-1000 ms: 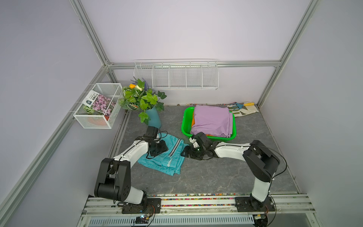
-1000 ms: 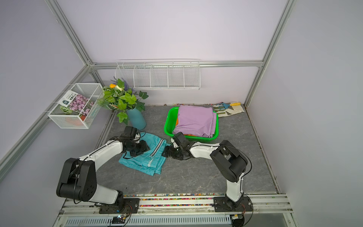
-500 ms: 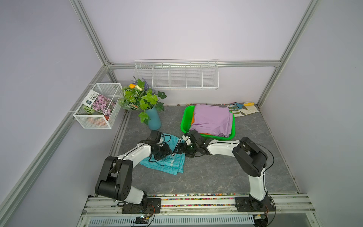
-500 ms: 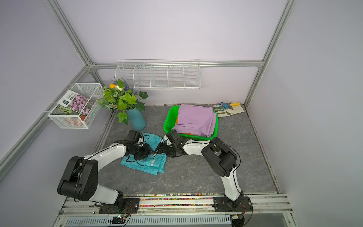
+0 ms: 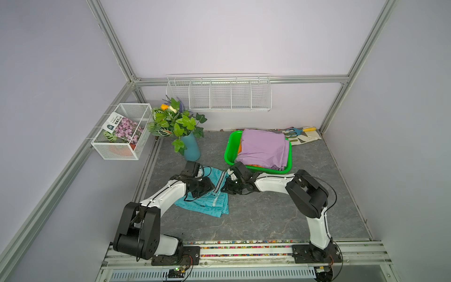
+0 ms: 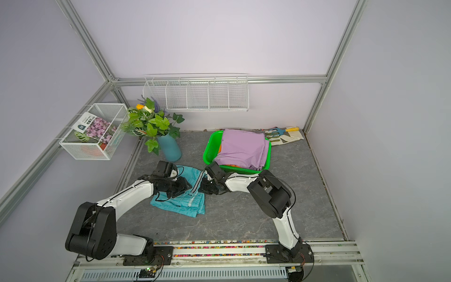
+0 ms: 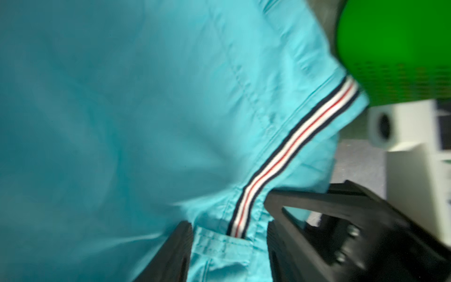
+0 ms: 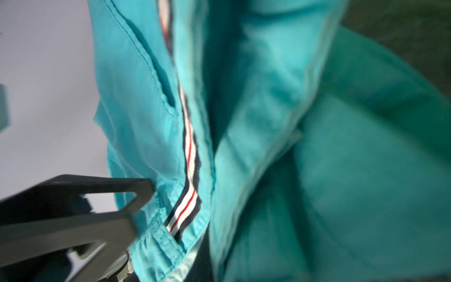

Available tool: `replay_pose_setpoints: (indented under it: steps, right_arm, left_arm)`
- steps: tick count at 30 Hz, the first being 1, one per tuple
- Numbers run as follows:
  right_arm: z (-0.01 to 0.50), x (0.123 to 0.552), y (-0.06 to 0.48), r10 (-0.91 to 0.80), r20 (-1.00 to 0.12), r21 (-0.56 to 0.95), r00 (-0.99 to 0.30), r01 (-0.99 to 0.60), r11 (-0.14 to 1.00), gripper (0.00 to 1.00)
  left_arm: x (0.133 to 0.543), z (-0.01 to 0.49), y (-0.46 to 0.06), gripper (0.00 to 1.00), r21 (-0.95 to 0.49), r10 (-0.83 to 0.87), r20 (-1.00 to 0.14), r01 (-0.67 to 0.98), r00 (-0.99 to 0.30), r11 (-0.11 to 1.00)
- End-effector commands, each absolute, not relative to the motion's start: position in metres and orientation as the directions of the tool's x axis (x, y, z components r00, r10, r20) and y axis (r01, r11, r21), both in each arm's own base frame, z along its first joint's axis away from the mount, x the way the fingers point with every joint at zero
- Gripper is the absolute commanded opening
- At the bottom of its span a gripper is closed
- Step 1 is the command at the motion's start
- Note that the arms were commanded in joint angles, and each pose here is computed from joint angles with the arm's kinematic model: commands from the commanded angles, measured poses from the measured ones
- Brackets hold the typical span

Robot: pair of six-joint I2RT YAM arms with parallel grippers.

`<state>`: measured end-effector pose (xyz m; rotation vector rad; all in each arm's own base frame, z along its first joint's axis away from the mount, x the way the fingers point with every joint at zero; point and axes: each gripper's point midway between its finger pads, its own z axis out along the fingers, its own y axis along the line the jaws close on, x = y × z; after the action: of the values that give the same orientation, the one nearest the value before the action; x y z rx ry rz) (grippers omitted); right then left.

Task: Put the folded long pants in the basket
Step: Pick up the long pant at the center of the board.

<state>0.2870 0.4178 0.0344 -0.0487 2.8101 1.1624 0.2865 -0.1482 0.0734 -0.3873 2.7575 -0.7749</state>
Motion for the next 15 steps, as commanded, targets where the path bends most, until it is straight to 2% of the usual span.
replay_pose_setpoints:
  steps: [1,5,11,15]
  right_arm:
    - [0.041,0.284,0.403,-0.005,-0.135,0.661,-0.991,-0.094,0.744,0.0]
    - [0.045,0.272,0.377,-0.081,-0.147,0.58,-0.986,-0.153,0.8,0.0]
    - [0.043,0.266,0.34,-0.104,-0.121,0.535,-0.987,-0.153,0.831,0.0]
    - [0.043,0.264,0.32,-0.134,-0.131,0.47,-0.982,-0.181,0.864,0.0]
  left_arm:
    - [0.31,0.106,-0.133,0.56,-0.574,-0.36,-0.23,-0.173,-0.904,0.8]
    - [0.321,0.11,-0.109,0.56,-0.583,-0.385,-0.233,-0.189,-0.893,0.79]
    - [0.315,0.098,-0.103,0.56,-0.544,-0.321,-0.214,-0.16,-0.923,0.824]
    - [0.302,0.076,-0.085,0.57,-0.427,-0.287,-0.197,-0.181,-0.938,0.886]
